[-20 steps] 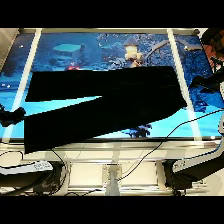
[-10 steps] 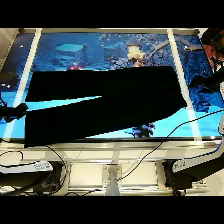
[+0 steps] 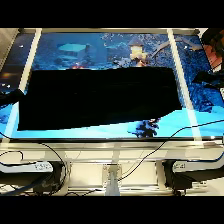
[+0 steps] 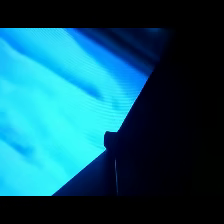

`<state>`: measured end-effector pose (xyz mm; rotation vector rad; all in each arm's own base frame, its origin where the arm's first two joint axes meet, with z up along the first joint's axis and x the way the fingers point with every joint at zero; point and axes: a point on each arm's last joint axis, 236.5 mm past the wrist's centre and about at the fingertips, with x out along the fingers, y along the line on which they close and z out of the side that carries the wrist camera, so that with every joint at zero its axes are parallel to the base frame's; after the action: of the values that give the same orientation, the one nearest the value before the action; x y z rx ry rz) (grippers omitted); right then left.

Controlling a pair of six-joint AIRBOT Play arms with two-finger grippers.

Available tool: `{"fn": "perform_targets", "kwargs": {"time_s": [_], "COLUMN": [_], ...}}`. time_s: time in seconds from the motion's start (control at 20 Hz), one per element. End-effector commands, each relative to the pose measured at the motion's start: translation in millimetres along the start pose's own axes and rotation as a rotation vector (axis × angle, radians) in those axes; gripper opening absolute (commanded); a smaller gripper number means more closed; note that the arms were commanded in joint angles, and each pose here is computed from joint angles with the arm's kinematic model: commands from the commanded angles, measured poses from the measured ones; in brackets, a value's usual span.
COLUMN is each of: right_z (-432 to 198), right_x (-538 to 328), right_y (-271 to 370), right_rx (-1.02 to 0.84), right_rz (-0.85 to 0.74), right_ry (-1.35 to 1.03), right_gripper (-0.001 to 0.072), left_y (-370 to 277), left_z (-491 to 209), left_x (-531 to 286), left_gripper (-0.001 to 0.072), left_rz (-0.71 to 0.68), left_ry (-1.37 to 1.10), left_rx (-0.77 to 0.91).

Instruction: Fold the clothes and pants, and hang the long-sleeved shirts on hangers.

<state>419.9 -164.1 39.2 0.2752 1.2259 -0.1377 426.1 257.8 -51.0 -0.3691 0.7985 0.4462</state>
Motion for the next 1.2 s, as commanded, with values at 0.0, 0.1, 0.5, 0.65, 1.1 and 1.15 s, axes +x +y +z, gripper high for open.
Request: {"fn": "perform_targets", "kwargs": {"time_s": [0.0,0.1,0.5,0.65,1.1,1.15], "right_z": [-13.4,-21.9,-16.8,-51.8,-159.3,-165.0], "right_x": [3.6,4.5,-79.7,-102.2,-10.2,4.6], "right_y": [0.1,4.3,5.3,6.6,-4.3,-4.2], "right_rx": [-0.013,-0.008,-0.131,-0.164,0.478,0.591], "right_rz": [-0.016,-0.01,-0.117,-0.166,-0.088,-0.064], "right_ry": [-0.063,-0.095,-0.292,-0.319,-0.294,-0.29], "right_gripper": [0.0687,0.0687,0.0686,0.0686,0.0685,0.0649], "left_y": [-7.6,-8.8,-17.2,1.5,-30.9,-34.6], "left_z": [12.2,21.2,76.0,42.4,20.3,17.5], "left_x": [0.9,-8.5,-156.7,-200.9,-205.5,-202.1], "left_gripper": [0.0203,0.0691,0.0386,0.0292,0.0708,0.0708], "left_rz": [0.0,-0.001,-0.014,0.024,-0.054,-0.063], "left_ry": [-0.05,-0.075,-0.231,-0.113,-0.037,-0.023], "left_rx": [0.01,0.013,0.069,0.089,0.111,0.118]}}
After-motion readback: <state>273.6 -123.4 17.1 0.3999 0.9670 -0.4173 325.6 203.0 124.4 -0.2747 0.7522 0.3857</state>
